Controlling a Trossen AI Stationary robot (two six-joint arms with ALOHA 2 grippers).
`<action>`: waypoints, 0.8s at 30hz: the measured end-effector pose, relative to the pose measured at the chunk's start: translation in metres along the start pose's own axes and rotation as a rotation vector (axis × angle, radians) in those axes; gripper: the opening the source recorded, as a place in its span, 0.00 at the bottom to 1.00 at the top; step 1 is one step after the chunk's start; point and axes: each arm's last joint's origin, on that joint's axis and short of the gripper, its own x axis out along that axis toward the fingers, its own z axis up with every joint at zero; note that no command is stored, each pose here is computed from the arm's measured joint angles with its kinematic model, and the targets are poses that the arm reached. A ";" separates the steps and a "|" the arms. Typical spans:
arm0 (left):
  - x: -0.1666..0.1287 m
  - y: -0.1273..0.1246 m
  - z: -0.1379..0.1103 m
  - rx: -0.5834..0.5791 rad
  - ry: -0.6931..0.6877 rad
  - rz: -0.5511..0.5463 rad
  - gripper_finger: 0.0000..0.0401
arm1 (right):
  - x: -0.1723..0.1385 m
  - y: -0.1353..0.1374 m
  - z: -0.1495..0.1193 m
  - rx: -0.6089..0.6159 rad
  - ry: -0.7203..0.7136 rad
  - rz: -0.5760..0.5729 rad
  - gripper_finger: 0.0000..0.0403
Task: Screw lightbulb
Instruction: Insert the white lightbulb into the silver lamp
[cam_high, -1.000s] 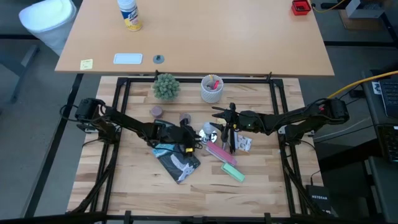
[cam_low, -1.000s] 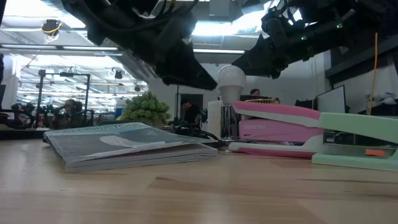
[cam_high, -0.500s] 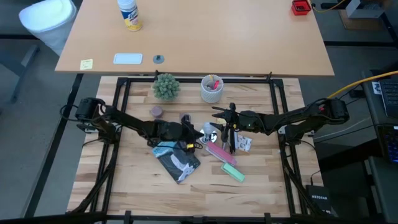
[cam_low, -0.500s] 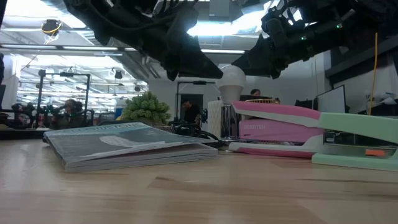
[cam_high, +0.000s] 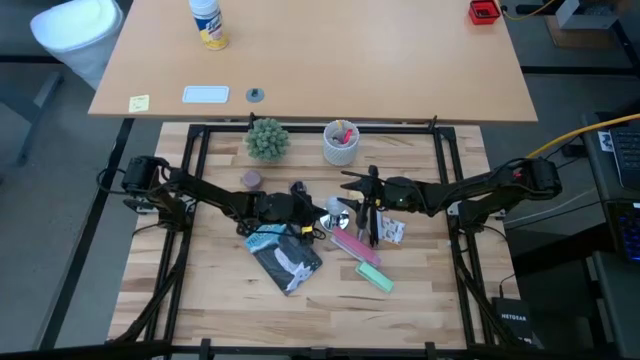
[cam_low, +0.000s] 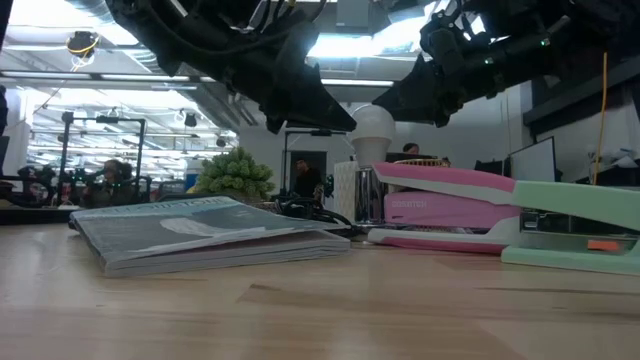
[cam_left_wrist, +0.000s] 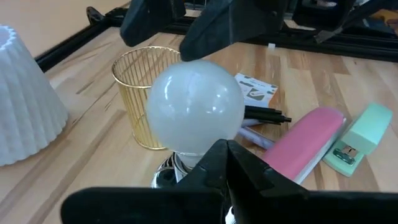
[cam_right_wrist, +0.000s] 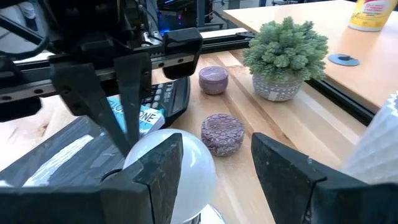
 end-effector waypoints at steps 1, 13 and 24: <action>0.000 0.000 0.000 0.000 0.001 0.002 0.00 | 0.000 0.000 0.000 0.000 0.001 0.009 0.50; 0.000 0.003 -0.001 0.008 -0.003 0.103 0.00 | 0.000 0.002 -0.002 0.023 0.028 0.070 0.50; 0.000 0.007 -0.001 -0.008 -0.008 0.174 0.00 | 0.000 0.004 -0.004 0.040 0.046 0.115 0.50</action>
